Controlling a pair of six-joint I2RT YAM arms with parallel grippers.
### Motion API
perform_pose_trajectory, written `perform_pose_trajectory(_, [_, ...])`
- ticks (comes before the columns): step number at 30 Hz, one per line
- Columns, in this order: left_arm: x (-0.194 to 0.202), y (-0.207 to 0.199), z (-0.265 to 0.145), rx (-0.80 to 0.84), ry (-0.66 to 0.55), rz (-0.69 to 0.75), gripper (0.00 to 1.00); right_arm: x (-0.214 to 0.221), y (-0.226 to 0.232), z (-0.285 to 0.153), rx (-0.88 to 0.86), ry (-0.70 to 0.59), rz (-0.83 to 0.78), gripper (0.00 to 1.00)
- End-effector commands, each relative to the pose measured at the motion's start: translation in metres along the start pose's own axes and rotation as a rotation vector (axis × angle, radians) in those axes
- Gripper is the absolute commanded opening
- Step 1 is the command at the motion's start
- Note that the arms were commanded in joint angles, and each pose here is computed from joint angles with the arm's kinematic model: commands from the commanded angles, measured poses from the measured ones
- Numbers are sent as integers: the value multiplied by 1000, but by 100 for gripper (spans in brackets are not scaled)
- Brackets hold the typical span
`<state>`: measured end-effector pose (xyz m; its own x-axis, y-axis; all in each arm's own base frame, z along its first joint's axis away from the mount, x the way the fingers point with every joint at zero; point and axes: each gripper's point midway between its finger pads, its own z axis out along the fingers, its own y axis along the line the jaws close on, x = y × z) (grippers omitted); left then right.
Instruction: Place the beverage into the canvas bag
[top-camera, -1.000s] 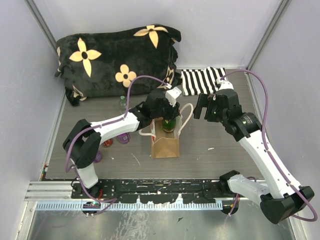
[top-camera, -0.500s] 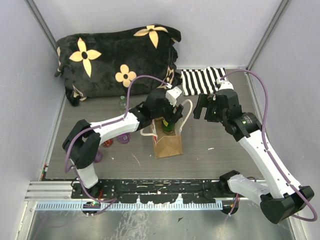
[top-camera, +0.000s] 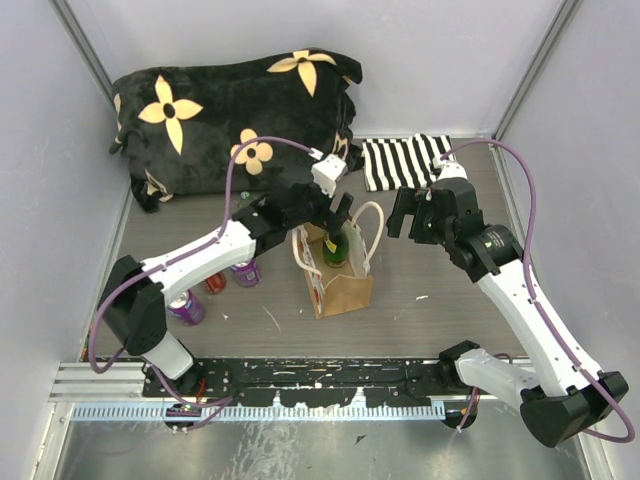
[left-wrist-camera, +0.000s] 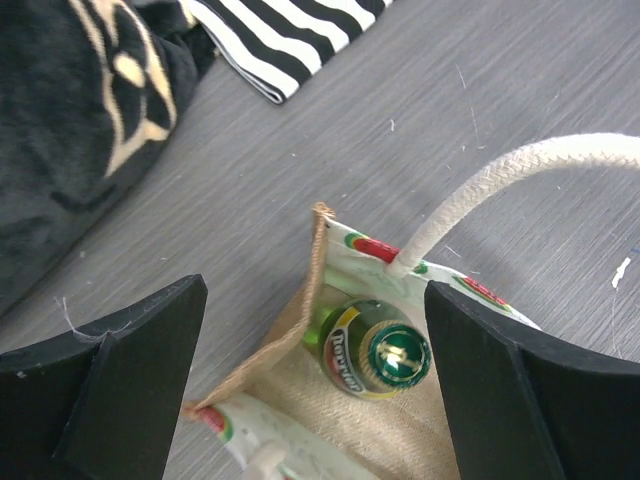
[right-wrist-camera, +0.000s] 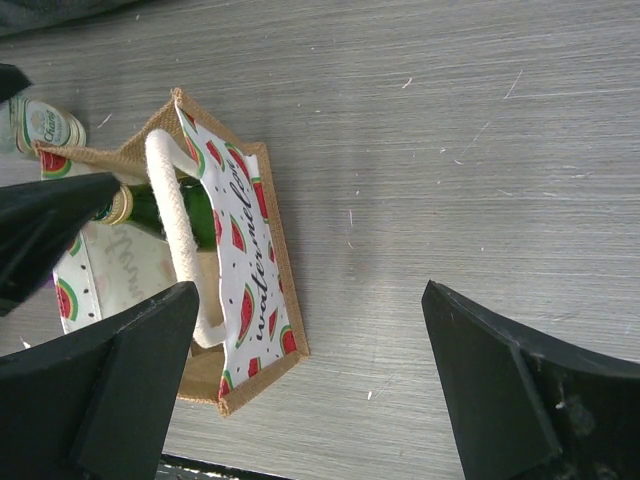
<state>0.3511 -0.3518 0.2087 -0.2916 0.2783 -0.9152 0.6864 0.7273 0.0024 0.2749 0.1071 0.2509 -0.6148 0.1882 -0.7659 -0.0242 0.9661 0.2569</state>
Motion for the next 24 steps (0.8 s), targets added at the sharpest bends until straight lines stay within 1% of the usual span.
perform_pose_trajectory(1, [-28,14,-26,-47,-45,-2,98,-21,12,-2,-44,-70,25,100])
perform_pose_trajectory(3, [-28,23,-33,-62,-38,-23,97,-27,14,-4,-54,-87,27,100])
perform_pose_trajectory(5, [-28,41,-42,-87,-32,-88,96,-41,17,-10,-64,-136,9,99])
perform_pose_trajectory(7, [-28,63,-52,-109,-25,-149,95,-62,16,-17,-51,-202,-33,96])
perform_pose_trajectory(10, [-28,88,-69,-142,-15,-176,94,-101,30,-29,-76,-276,-85,92])
perform_pose_trajectory(12, [-24,94,-81,-147,2,-178,94,-116,47,-26,-124,-275,-108,87])
perform_pose_trajectory(13, [-20,96,-86,-153,12,-173,94,-119,55,-22,-147,-266,-120,86])
perform_pose_trajectory(15, [-12,105,-94,-187,26,-172,94,-124,70,-11,-170,-254,-146,85])
perform_pose_trajectory(19, [5,143,-100,-307,57,-222,94,-125,87,6,-210,-237,-156,86])
perform_pose_trajectory(21, [14,161,-100,-357,80,-246,96,-119,99,13,-237,-213,-156,86])
perform_pose_trajectory(24, [22,182,-102,-407,100,-271,96,-108,121,20,-246,-183,-206,85])
